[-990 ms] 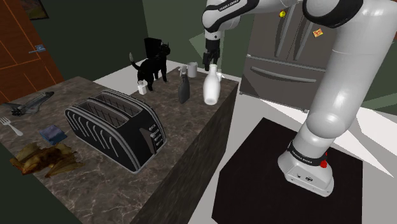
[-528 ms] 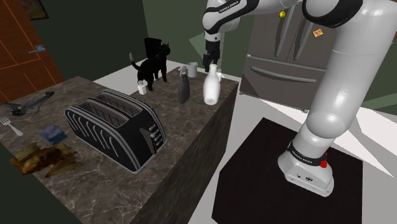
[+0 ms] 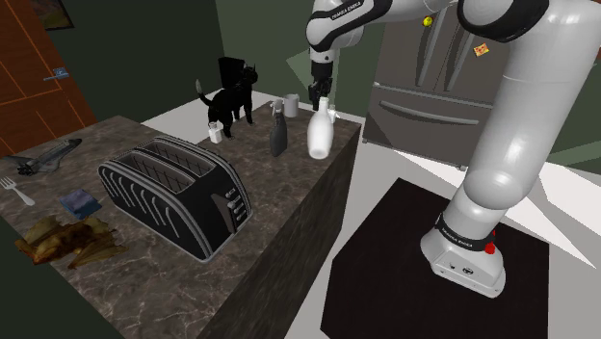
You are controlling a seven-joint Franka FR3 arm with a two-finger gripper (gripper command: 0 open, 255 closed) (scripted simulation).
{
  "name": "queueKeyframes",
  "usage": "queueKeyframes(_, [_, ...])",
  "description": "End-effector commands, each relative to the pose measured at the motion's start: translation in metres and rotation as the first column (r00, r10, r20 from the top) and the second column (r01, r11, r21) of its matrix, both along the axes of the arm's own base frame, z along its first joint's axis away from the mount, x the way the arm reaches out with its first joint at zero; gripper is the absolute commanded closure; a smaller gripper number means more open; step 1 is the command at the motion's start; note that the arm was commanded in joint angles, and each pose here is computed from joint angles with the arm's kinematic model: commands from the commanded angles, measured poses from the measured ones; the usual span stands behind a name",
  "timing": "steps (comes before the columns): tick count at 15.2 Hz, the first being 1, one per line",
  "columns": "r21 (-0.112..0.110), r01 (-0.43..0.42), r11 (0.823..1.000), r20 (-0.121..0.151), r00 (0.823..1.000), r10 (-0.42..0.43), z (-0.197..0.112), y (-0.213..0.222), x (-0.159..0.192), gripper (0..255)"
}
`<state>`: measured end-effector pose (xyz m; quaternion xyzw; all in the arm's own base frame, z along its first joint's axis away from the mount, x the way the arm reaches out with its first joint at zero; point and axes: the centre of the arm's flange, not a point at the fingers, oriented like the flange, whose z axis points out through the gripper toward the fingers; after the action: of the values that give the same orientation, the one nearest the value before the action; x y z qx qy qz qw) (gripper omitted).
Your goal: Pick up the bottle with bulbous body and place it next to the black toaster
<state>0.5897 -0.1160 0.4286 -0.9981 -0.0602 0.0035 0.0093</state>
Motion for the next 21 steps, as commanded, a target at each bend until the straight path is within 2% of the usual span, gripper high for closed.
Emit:
queueKeyframes(1, [0.0, 0.0, 1.0, 0.001, 1.0, 0.0, 0.0, 0.0, 0.0, 255])
queueKeyframes(3, [0.0, 0.0, 1.0, 0.001, 1.0, 0.0, 0.0, 0.0, 0.0, 255])
queueKeyframes(21, [0.0, 0.0, 1.0, 0.001, 1.0, 0.0, 0.095, 0.0, 0.0, 255])
